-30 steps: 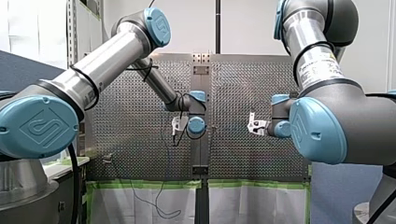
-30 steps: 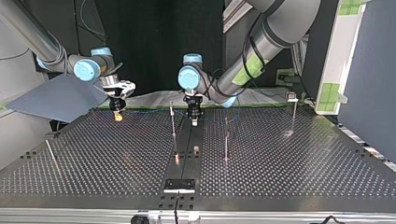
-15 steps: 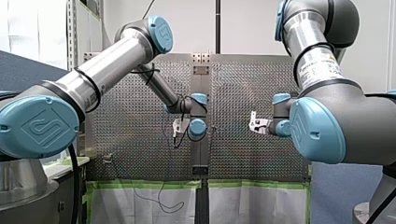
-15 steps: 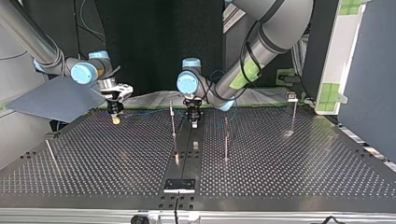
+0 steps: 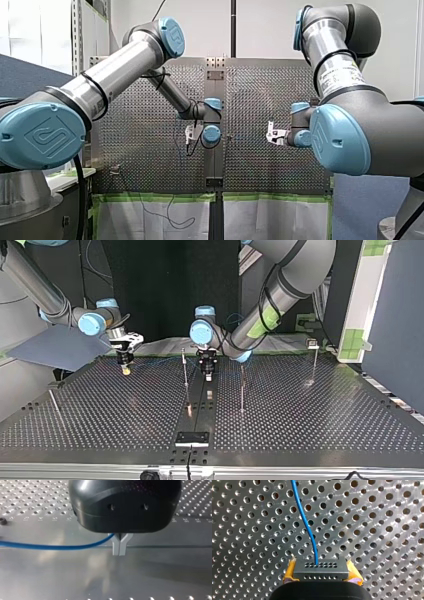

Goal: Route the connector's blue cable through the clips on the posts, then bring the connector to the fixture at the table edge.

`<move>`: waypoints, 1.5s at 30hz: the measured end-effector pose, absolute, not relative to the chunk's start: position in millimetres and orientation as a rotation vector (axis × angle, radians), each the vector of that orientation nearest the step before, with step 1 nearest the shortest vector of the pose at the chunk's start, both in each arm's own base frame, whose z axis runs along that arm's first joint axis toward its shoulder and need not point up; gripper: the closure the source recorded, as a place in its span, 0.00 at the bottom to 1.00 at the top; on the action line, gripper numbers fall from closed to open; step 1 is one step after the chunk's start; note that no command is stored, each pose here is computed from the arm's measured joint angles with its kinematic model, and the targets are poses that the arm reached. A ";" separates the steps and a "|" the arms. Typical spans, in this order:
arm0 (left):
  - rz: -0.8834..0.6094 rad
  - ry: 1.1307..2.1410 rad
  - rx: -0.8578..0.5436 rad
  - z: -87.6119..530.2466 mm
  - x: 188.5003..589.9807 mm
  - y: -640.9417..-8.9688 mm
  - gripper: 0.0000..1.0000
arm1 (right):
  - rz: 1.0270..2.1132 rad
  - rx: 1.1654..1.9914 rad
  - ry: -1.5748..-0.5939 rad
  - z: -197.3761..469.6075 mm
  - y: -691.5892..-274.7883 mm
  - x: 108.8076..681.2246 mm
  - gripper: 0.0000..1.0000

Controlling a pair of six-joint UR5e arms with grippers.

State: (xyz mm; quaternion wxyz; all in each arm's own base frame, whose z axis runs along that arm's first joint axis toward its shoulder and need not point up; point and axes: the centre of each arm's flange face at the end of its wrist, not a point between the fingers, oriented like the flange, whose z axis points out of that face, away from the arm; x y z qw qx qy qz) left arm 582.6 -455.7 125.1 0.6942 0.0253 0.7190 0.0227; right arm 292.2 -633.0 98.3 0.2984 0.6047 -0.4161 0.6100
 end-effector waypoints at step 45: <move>0.027 1.653 0.108 118.5 582.9 -464.9 0.00 | 1.620 1.638 -1.111 87.0 -633.4 303.9 1.00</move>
